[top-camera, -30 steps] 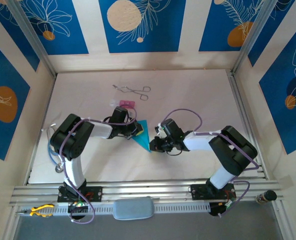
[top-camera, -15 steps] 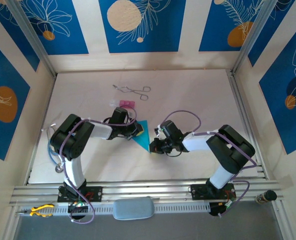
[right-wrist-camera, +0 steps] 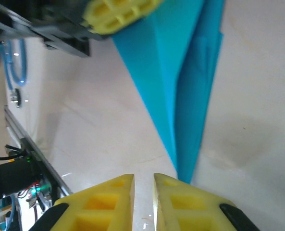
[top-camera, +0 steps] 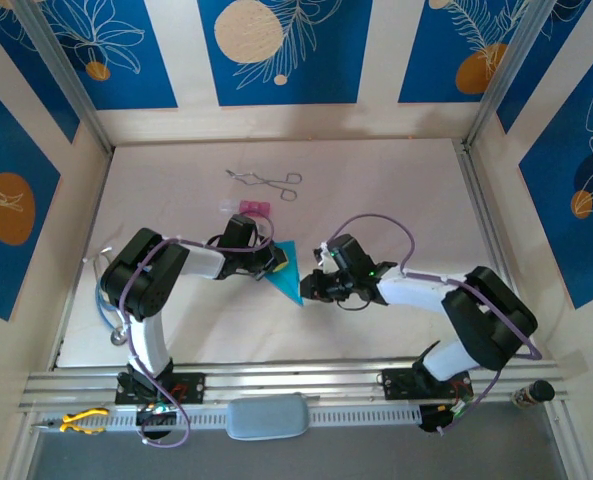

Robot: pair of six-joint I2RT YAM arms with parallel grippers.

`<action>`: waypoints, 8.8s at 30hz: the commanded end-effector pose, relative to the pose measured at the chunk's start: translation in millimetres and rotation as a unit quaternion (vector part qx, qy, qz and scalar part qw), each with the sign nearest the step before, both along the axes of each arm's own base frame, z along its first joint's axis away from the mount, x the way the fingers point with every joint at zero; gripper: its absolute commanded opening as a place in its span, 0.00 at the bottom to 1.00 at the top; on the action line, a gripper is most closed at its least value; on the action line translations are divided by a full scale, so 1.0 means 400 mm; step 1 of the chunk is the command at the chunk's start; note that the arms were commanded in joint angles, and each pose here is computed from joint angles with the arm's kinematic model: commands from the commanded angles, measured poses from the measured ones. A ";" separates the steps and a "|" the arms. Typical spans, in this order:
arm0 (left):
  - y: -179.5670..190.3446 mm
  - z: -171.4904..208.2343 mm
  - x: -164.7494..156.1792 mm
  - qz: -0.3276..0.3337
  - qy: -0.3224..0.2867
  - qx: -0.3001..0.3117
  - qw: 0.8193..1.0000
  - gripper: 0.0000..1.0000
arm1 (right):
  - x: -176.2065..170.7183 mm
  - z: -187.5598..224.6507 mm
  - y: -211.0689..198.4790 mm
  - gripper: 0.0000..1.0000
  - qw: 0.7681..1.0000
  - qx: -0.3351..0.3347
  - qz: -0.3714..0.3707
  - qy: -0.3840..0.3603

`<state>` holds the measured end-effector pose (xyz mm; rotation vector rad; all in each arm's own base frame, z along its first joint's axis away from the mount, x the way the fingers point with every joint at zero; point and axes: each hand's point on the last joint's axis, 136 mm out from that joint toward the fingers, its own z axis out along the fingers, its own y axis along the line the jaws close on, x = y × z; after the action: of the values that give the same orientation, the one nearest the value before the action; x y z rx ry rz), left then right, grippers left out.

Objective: Fold a paper plane with a square sheet of paper (pick it up from the middle)
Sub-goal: Fourth fold the wing at the center of the table.

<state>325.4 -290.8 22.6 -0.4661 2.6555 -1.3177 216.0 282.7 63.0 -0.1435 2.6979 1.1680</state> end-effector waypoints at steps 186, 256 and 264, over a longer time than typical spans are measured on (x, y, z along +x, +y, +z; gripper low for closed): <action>-0.053 -0.052 -0.081 -0.022 0.006 0.076 0.997 0.05 | 0.055 -0.034 -0.041 0.03 0.996 -0.031 -0.066 0.043; -0.092 0.061 -0.077 -0.105 -0.041 0.048 0.992 0.08 | 0.040 -0.212 -0.103 0.01 0.982 -0.076 -0.107 0.138; -0.068 0.000 -0.055 -0.093 -0.020 0.091 0.991 0.07 | 0.027 -0.220 -0.115 0.00 0.980 -0.091 -0.100 0.143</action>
<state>296.9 -325.8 31.6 -0.1585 2.7783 -1.1712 257.1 267.1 13.3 0.2032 2.7860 1.1456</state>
